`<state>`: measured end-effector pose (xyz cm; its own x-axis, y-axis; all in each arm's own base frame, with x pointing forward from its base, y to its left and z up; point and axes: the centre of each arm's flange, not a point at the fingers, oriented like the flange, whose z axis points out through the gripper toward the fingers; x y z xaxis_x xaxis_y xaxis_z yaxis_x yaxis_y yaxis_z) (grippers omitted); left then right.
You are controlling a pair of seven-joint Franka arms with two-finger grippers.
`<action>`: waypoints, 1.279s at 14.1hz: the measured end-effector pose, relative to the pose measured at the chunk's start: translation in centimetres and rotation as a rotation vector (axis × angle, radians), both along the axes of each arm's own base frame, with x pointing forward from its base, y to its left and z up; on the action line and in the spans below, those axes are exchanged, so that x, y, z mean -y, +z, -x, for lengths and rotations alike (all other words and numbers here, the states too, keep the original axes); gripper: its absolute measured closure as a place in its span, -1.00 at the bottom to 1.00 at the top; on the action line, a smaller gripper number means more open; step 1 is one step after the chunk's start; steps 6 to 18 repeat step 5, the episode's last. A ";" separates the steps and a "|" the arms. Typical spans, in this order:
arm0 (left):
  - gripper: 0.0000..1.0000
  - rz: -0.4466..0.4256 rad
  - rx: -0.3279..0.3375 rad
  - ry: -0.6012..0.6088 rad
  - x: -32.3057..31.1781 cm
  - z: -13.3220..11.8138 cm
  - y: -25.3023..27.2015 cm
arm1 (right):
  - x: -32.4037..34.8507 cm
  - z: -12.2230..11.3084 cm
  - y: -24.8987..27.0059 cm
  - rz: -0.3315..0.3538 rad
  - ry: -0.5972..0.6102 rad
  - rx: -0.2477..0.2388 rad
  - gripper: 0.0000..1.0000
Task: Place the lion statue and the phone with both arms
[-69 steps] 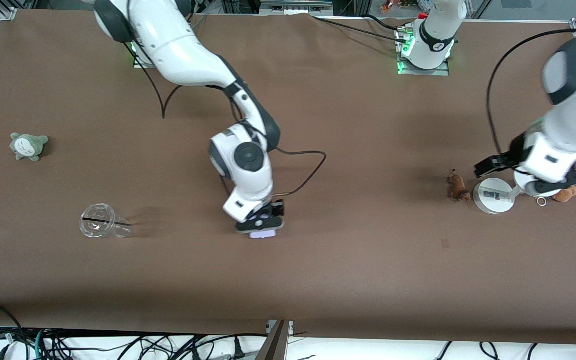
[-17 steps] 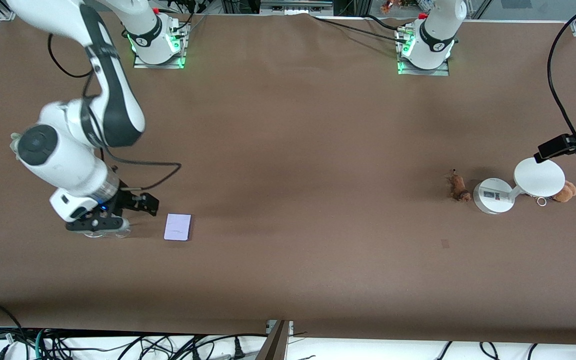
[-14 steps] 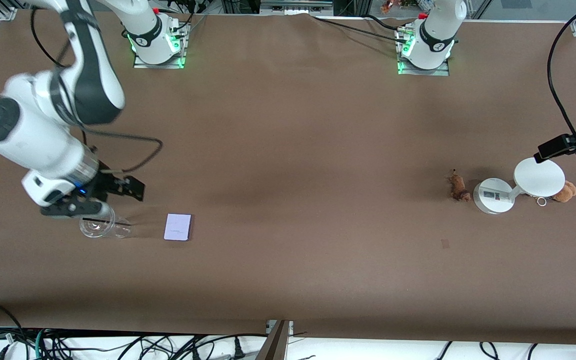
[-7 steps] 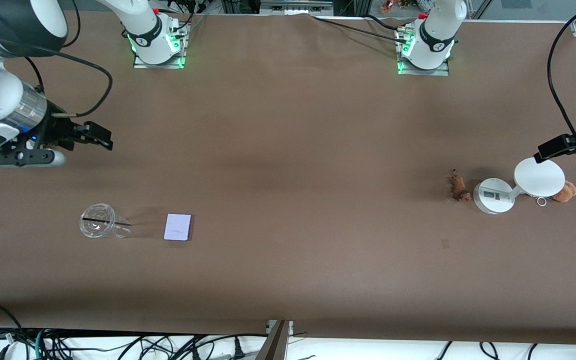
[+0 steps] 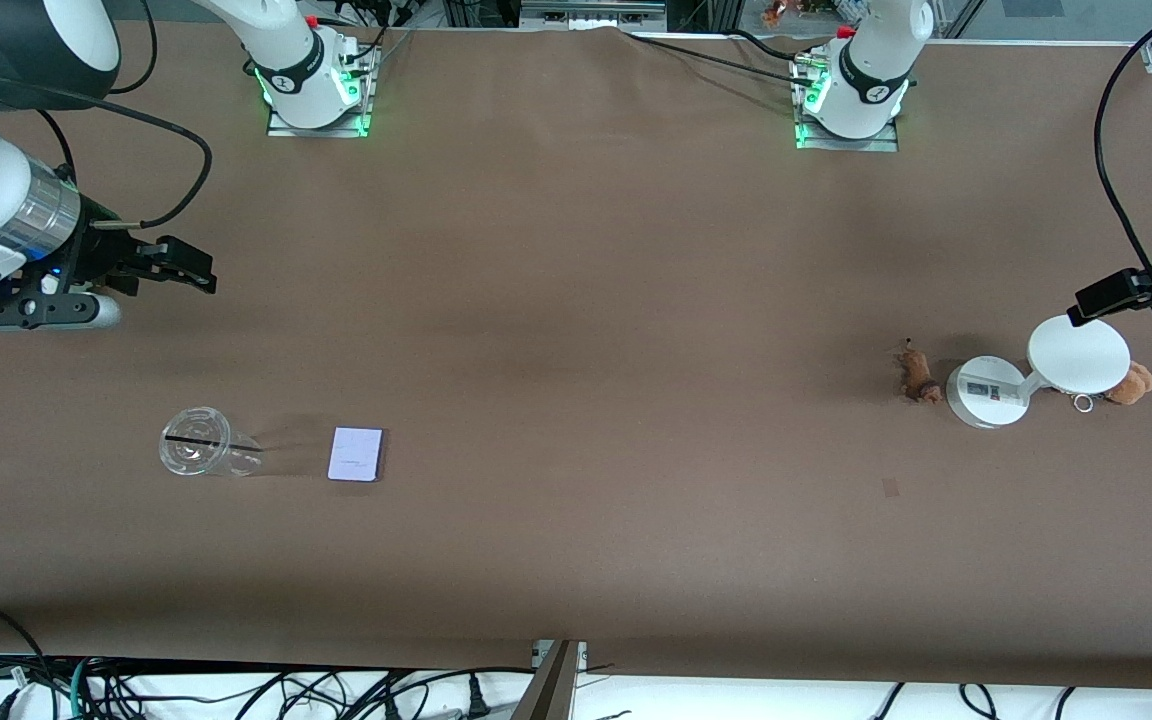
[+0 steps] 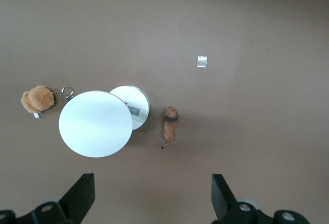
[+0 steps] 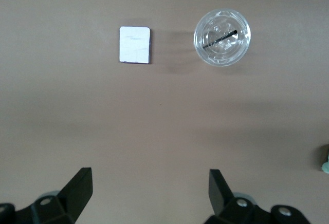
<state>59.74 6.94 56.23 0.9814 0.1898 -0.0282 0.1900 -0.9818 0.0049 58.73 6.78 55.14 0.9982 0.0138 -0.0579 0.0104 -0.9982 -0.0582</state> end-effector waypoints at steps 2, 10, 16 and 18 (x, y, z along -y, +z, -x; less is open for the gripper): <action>-1.00 0.000 0.000 0.000 0.0 0.0 0.0 | 0.1 0.0 0.1 0.000 0.000 0.002 -1.00; -1.00 0.000 0.000 0.000 0.0 0.0 0.0 | 0.1 -0.1 0.0 0.000 0.000 0.001 -1.00; -1.00 0.000 0.000 0.000 0.0 0.0 0.0 | 0.1 -0.1 0.0 0.000 0.000 0.001 -1.00; -1.00 0.000 0.000 0.000 0.0 0.0 0.0 | 0.1 -0.1 0.0 0.000 0.000 0.001 -1.00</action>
